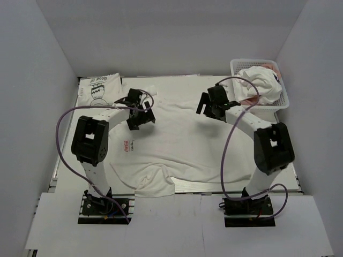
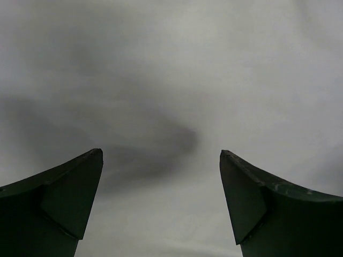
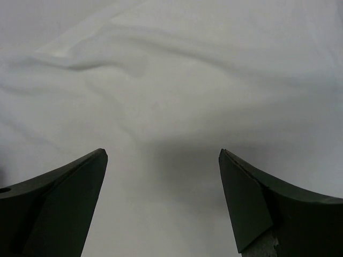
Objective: Fold and stack the t-shirts
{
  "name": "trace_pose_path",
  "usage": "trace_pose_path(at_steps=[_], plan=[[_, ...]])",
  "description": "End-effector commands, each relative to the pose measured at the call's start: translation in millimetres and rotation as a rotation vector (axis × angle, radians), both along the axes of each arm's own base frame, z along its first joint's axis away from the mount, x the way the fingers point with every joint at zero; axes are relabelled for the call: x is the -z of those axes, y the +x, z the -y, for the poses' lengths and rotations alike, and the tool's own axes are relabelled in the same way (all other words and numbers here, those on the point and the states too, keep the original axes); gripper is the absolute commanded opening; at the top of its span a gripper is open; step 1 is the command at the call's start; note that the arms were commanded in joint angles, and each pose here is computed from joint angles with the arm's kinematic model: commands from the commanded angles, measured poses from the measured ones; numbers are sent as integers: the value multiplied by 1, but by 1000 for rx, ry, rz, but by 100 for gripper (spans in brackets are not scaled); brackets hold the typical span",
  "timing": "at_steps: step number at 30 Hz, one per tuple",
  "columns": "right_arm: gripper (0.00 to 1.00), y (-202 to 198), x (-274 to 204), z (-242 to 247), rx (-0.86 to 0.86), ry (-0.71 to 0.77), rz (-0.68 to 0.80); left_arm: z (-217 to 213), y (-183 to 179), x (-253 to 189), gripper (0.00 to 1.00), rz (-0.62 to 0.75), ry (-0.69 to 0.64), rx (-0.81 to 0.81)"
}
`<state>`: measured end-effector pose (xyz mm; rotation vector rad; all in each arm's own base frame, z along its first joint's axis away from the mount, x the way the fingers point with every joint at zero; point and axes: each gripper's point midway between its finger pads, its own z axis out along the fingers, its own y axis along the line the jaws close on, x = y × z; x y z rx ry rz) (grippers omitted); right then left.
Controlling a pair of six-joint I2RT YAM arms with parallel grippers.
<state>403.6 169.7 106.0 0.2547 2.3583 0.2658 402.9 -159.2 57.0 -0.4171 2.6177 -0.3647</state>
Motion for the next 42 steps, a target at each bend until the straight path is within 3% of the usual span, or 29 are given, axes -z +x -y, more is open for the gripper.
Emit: trace_pose_path(at_steps=[1,6,8,9,16,21,22,23,25,27,31,35,36,42], plan=[[91,45,-1,-4,-5,-29,21,8,4,10,100,-28,-3,44],[91,92,38,-7,5,-68,-27,3,4,23,100,-52,38,37],[91,118,22,-6,18,-54,20,2,2,33,100,-73,48,46],[91,121,49,-7,15,-71,-25,3,1,33,100,-73,45,58],[91,182,68,21,116,-90,8,-5,-4,40,100,-100,88,62],[91,201,33,5,-41,-52,95,1,10,22,100,-55,79,92],[91,199,-13,2,-73,-61,174,2,15,17,100,-42,75,91],[91,183,3,-1,-99,-94,149,5,23,3,100,-1,68,98],[91,161,-52,-9,-140,-125,272,2,33,-13,100,41,84,81],[91,128,-63,-14,-163,-116,287,4,50,-38,100,110,81,68],[91,44,-17,-16,-203,-42,152,-9,82,-58,100,169,131,-28],[91,-22,20,-24,-267,22,10,-2,126,-66,100,210,162,-21],[91,-31,27,-24,-273,19,-21,-4,125,-38,100,138,196,-19],[91,-83,74,-22,-304,18,-167,-8,166,-17,100,195,228,-67]])
